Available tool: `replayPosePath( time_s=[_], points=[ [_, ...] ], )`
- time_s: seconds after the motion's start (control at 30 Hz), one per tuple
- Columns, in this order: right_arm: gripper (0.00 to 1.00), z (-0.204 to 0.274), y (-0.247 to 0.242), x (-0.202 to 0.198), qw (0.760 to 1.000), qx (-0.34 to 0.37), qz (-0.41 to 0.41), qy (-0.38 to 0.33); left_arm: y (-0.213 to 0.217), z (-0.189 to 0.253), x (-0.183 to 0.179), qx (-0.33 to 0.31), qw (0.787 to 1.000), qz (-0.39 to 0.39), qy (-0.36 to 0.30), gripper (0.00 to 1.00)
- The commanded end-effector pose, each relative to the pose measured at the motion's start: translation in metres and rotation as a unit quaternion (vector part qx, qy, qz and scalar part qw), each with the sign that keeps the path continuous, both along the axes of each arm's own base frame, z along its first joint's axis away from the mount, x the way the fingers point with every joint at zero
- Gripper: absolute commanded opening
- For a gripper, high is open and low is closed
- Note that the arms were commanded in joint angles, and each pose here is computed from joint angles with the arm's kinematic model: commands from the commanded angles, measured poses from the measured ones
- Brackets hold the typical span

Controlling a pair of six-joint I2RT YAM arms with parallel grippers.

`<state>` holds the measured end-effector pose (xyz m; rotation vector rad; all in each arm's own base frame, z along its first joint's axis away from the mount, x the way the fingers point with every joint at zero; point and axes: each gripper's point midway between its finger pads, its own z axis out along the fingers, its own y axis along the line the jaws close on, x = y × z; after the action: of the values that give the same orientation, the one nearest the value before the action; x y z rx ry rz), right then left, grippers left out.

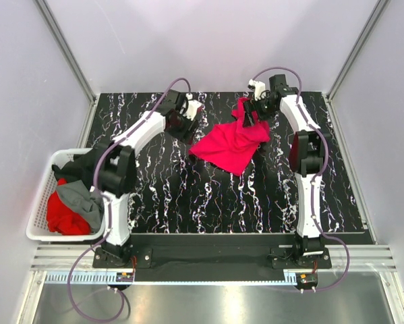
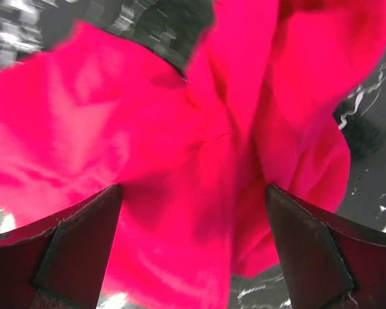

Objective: Fold and stack the t-shirts
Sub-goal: Move the tshirt to the center of the board, then flatten the tshirt out

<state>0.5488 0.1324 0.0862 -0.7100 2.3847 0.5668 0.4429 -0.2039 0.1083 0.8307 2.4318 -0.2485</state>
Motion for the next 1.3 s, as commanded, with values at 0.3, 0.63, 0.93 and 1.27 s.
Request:
replayPosePath(
  time_s=[0.3,0.63,0.93,1.27],
  points=[
    [0.11,0.003,-0.004,0.025,0.998,-0.047,-0.031,-0.038,-0.039,-0.022,0.004,-0.112,0.989,-0.040,0.090,0.19],
    [0.00,0.008,-0.002,0.016,0.998,-0.052,-0.025,-0.036,-0.053,-0.010,-0.010,-0.156,0.979,-0.057,0.115,0.46],
    [0.03,0.008,-0.003,0.013,0.998,-0.055,-0.021,-0.036,-0.062,-0.042,-0.014,-0.120,0.982,-0.062,0.132,0.29],
    [0.00,0.042,-0.002,0.020,0.996,-0.052,-0.029,-0.071,-0.047,0.003,-0.002,-0.113,0.989,-0.062,0.072,0.00]
  ],
)
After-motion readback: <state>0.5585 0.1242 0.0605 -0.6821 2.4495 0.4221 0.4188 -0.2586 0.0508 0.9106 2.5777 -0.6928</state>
